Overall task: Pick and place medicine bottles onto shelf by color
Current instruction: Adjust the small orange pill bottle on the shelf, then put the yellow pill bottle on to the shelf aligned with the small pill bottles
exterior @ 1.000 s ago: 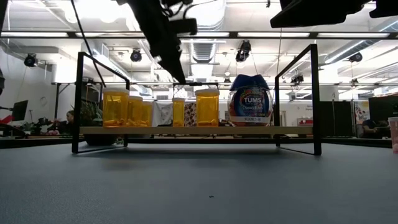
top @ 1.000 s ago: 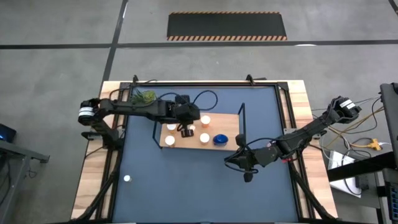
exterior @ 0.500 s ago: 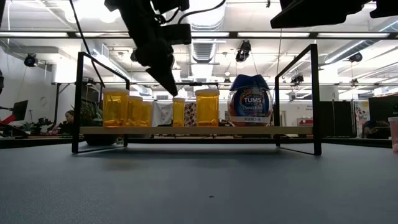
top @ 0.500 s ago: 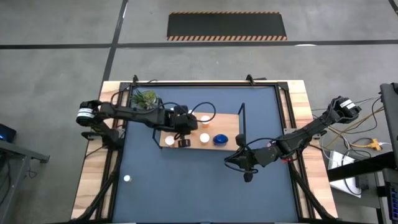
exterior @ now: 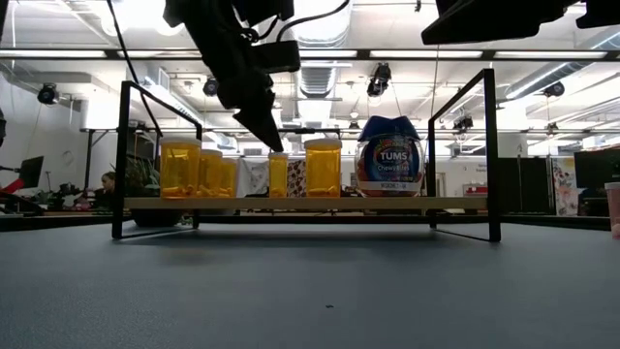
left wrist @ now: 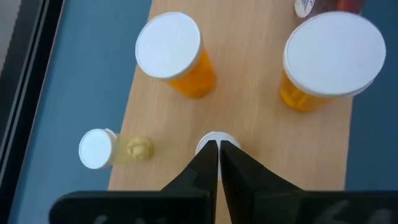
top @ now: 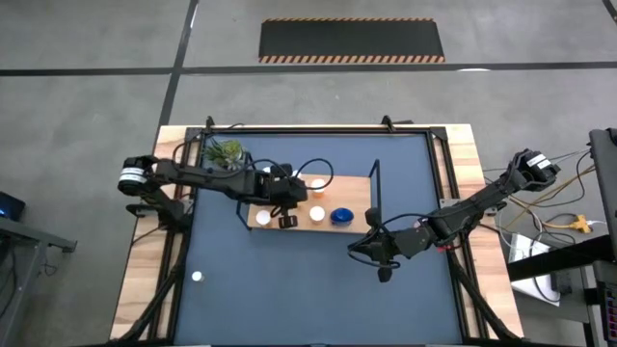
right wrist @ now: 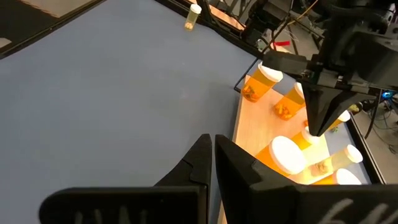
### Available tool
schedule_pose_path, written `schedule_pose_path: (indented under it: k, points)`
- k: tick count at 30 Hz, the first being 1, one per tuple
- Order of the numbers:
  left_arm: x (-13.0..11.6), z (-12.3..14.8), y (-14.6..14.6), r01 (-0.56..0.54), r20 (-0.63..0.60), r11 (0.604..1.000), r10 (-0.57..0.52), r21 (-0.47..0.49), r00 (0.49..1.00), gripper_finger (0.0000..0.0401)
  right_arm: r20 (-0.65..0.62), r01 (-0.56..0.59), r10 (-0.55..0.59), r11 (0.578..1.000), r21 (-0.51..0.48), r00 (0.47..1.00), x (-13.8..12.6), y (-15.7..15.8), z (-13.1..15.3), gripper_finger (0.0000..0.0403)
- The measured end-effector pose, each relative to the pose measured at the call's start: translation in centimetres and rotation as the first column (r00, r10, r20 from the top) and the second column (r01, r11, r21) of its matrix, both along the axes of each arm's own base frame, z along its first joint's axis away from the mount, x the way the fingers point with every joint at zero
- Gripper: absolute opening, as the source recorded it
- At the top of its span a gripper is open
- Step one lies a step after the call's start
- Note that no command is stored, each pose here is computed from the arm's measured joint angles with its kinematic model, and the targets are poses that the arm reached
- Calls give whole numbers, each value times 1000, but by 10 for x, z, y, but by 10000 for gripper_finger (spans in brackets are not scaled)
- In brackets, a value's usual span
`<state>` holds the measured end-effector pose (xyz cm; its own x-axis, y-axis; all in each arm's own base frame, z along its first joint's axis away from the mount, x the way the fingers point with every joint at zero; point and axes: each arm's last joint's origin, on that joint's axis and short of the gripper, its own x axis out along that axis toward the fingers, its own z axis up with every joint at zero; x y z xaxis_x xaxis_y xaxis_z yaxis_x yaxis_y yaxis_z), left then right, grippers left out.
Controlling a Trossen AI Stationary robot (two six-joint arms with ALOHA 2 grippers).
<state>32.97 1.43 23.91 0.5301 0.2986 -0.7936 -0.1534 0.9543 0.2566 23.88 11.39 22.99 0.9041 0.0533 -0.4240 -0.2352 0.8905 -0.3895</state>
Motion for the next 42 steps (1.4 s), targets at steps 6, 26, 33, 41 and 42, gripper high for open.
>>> schedule_pose_path:
  k: [6, 26, 33, 41, 42]
  points:
    - [-1, -2, 1, -16, -9, 1000, 16, 25, 1000, 3, 0, 1, -1, 1000, 1, 1000, 0, 0, 0, 13]
    - [-2, 2, 5, -54, 11, 996, 53, 73, 999, 3, 0, 5, -5, 1000, 10, 1000, 0, 0, 0, 13]
    - [-12, 24, 0, -76, 98, 996, 71, 51, 993, 3, 0, 5, -5, 1000, 9, 1000, 0, 0, 0, 13]
    - [-18, 52, -62, 76, 305, 997, -67, -16, 950, 3, -8, 5, -5, 1000, 5, 1000, 0, 0, -1, 13]
    - [-21, 54, -73, 109, 319, 994, -97, -21, 943, 3, -10, 5, -5, 1000, 4, 1000, 0, 0, -1, 13]
